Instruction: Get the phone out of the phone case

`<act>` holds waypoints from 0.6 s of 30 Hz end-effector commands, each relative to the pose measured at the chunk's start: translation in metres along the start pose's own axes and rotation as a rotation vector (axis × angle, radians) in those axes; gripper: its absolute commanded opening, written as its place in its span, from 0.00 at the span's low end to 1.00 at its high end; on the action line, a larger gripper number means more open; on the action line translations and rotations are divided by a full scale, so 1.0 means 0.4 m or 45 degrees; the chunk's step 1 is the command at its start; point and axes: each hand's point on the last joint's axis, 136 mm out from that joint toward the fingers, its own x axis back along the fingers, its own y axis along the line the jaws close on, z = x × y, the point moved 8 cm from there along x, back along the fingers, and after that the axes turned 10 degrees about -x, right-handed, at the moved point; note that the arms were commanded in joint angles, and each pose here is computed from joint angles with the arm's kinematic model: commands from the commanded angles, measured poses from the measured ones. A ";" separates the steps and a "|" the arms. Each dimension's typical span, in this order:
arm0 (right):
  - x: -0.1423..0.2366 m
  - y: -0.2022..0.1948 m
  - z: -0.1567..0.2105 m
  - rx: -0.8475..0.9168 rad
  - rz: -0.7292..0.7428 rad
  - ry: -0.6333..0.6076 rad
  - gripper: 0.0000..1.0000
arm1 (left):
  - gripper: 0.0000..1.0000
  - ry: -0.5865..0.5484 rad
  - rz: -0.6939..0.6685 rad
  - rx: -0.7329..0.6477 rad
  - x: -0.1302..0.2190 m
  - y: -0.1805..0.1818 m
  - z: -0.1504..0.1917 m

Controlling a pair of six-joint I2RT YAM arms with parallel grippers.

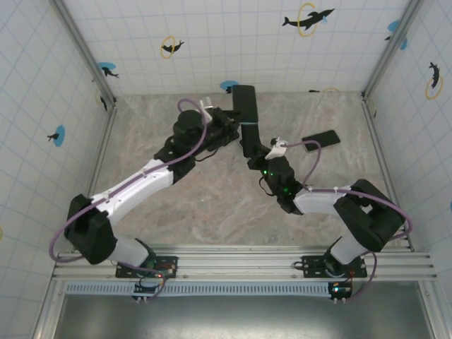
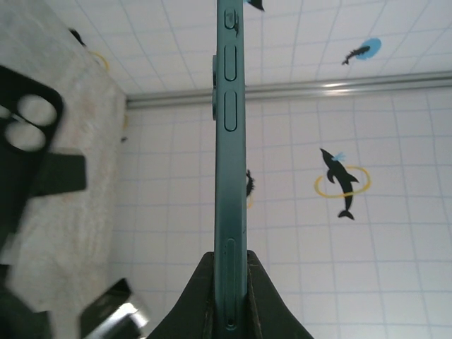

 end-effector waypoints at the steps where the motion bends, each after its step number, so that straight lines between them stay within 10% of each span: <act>1: 0.015 0.005 -0.010 -0.152 -0.056 0.015 0.00 | 0.00 0.010 -0.147 -0.163 0.079 0.053 -0.032; 18: -0.082 0.119 0.118 -0.287 -0.154 0.236 0.00 | 0.00 -0.006 -0.530 -0.249 0.353 0.415 -0.214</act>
